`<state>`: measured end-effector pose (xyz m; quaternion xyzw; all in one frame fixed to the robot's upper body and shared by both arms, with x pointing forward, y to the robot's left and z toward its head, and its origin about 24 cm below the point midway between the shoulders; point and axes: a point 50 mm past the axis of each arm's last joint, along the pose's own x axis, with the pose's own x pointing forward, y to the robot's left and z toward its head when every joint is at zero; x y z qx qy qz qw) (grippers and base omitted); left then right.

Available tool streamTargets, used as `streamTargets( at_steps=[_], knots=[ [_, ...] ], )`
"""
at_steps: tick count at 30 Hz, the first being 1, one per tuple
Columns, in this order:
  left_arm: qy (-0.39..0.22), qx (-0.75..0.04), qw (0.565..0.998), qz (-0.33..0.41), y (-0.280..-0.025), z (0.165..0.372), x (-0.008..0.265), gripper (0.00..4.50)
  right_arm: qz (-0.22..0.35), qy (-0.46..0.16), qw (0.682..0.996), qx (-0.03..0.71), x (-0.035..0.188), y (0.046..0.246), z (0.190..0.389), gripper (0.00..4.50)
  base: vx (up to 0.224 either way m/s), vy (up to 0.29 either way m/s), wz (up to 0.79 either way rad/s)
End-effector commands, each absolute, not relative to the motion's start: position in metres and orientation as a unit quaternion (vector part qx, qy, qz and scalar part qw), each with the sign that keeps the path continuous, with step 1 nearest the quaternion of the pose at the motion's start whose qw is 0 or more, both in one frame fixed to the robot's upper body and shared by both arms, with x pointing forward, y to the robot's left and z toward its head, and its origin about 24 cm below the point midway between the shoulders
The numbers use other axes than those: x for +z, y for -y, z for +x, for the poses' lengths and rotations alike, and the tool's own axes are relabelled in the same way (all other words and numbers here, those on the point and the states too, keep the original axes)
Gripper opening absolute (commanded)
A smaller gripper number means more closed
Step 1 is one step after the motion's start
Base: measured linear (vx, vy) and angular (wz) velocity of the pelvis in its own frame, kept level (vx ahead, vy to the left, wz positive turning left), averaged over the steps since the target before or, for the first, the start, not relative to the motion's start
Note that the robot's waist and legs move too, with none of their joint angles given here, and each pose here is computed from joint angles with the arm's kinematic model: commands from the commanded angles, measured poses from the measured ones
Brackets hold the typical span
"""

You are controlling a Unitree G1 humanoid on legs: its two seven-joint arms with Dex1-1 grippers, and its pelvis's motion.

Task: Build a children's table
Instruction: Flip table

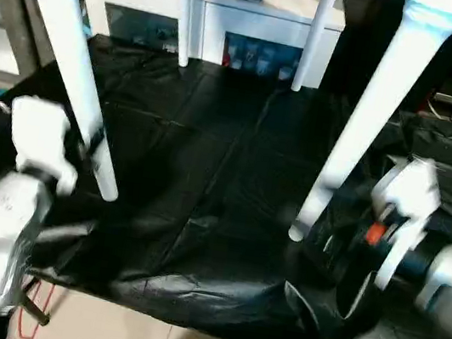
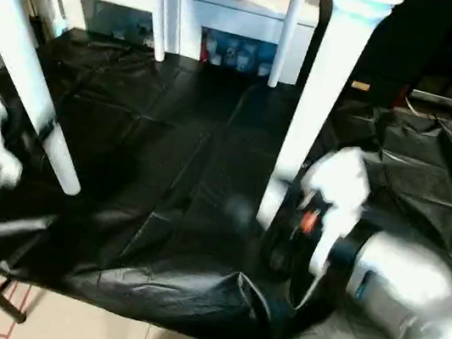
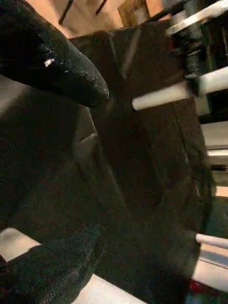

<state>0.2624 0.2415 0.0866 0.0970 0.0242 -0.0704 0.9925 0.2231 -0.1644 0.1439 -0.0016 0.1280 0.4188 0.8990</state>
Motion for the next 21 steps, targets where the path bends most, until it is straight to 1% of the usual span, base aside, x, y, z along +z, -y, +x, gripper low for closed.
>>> streamTargets(
  at_steps=[1,2,3,4,5,7,8,9,10,11,13,14,15,16,17,19,21],
  knots=[
    [-0.045,-0.085,0.99,0.101,-0.241,0.261,0.081,2.73,0.003,-0.127,0.902,0.413,0.144,0.166,0.223,4.5,0.0,0.0,0.0],
    [-0.053,-0.082,0.99,0.102,-0.246,0.257,0.079,2.73,0.024,-0.12,0.905,0.407,0.144,0.166,0.223,4.5,0.0,0.0,0.0],
    [-0.051,-0.08,0.991,0.097,-0.249,0.254,0.08,2.83,0.031,-0.116,0.907,0.403,0.143,0.166,0.223,4.5,0.0,0.0,0.0],
    [-0.05,-0.079,0.991,0.095,-0.25,0.252,0.081,2.83,0.033,-0.115,0.908,0.402,0.143,0.165,0.223,4.5,0.0,0.0,0.0],
    [-0.049,-0.078,0.991,0.093,-0.252,0.251,0.081,2.92,0.035,-0.114,0.908,0.401,0.143,0.165,0.222,4.5,0.0,0.0,0.0],
    [-0.048,-0.079,0.993,0.074,-0.257,0.238,0.082,3.16,0.048,-0.103,0.912,0.394,0.141,0.162,0.218,4.5,0.0,0.0,0.0],
    [-0.048,-0.079,0.993,0.074,-0.257,0.238,0.082,3.16,0.048,-0.103,0.912,0.394,0.141,0.162,0.218,4.5,0.0,0.0,0.0],
    [-0.044,-0.08,0.994,0.068,-0.258,0.232,0.081,3.18,0.053,-0.09,0.918,0.383,0.14,0.161,0.218,4.5,0.0,0.0,0.0],
    [-0.035,-0.081,0.994,0.061,-0.257,0.226,0.082,3.42,0.057,-0.082,0.928,0.359,0.138,0.162,0.219,4.5,0.0,0.0,0.0],
    [-0.02,-0.078,0.996,0.043,-0.256,0.216,0.083,3.42,0.063,-0.067,0.947,0.308,0.134,0.165,0.223,4.5,0.0,0.0,0.0],
    [-0.006,-0.069,0.997,0.027,-0.251,0.204,0.086,3.42,0.044,-0.069,0.967,0.243,0.122,0.173,0.225,4.5,0.0,0.0,0.0],
    [-0.005,-0.066,0.997,0.027,-0.249,0.203,0.086,3.42,0.036,-0.068,0.97,0.23,0.12,0.175,0.225,4.5,0.0,0.0,0.0],
    [-0.014,-0.062,0.998,0.024,-0.243,0.199,0.086,3.42,0.012,-0.065,0.978,0.199,0.113,0.18,0.225,4.5,0.0,0.0,0.0],
    [-0.023,-0.063,0.998,0.022,-0.24,0.198,0.085,3.42,0.002,-0.064,0.98,0.187,0.111,0.182,0.225,4.5,0.0,0.0,0.0],
    [-0.031,-0.087,0.996,0.012,-0.224,0.197,0.084,3.42,0.017,-0.085,0.981,0.173,0.1,0.182,0.219,4.5,0.0,0.0,0.0],
    [-0.024,-0.061,0.997,0.038,-0.22,0.195,0.086,3.42,0.017,-0.096,0.981,0.167,0.093,0.181,0.214,4.5,0.0,0.0,0.0],
    [-0.019,-0.052,0.997,0.055,-0.217,0.192,0.086,3.42,0.003,-0.089,0.981,0.174,0.09,0.176,0.207,4.5,0.0,0.0,0.0]
  ],
)
